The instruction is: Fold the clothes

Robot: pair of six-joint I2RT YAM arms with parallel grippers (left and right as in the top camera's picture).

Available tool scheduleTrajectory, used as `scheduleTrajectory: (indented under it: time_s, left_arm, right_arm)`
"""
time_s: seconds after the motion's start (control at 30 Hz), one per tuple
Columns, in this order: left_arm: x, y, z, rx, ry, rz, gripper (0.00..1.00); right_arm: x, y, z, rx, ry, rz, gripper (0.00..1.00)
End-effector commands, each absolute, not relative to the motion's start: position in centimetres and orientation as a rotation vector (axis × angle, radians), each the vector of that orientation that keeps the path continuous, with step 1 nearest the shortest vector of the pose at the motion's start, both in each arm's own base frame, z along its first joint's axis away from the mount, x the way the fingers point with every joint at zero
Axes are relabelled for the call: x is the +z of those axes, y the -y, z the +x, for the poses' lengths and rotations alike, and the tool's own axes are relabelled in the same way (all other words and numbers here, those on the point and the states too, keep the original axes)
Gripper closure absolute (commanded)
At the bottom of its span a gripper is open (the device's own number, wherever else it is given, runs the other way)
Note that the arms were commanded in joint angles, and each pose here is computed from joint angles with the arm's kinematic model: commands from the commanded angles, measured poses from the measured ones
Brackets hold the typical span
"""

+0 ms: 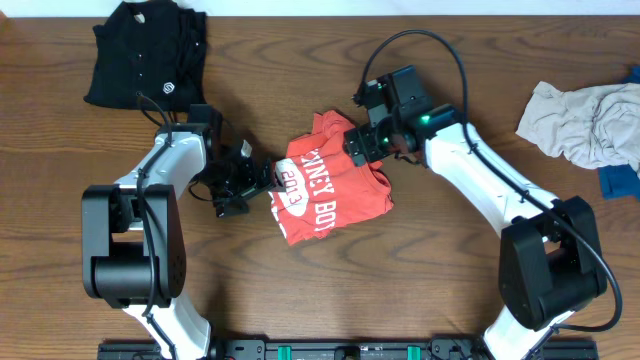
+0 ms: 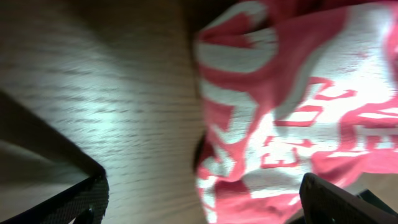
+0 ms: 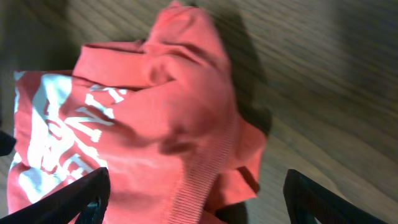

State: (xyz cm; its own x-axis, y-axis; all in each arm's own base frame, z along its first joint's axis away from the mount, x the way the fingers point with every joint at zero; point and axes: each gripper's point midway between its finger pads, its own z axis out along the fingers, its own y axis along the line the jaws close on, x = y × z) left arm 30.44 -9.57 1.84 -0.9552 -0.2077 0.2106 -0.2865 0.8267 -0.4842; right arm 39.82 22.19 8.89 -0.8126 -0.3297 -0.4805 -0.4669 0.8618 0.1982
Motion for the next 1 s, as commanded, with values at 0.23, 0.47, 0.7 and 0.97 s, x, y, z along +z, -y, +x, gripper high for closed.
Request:
scheduleTrajectory:
  time_s: [0.23, 0.47, 0.7, 0.97]
  left_arm:
    - [2.9, 11.7, 31.0, 1.011, 2.817, 0.341, 0.02]
    - [2.9, 13.5, 30.4, 1.007, 2.817, 0.252, 0.01]
    - [2.9, 15.3, 30.7, 1.011, 2.84, 0.202, 0.01]
    - [2.0, 14.7, 30.7, 0.943, 2.847, 0.248, 0.01]
  right_arm:
    - [8.5, -22.5, 40.3, 0.372, -2.583, -0.599, 0.36]
    - [7.8, -22.5, 40.1, 0.369, -2.605, -0.604, 0.64]
    - [6.3, -21.8, 39.5, 0.354, -2.664, -0.602, 0.36]
    - [6.2, -21.9, 39.4, 0.359, -2.669, -0.606, 0.33]
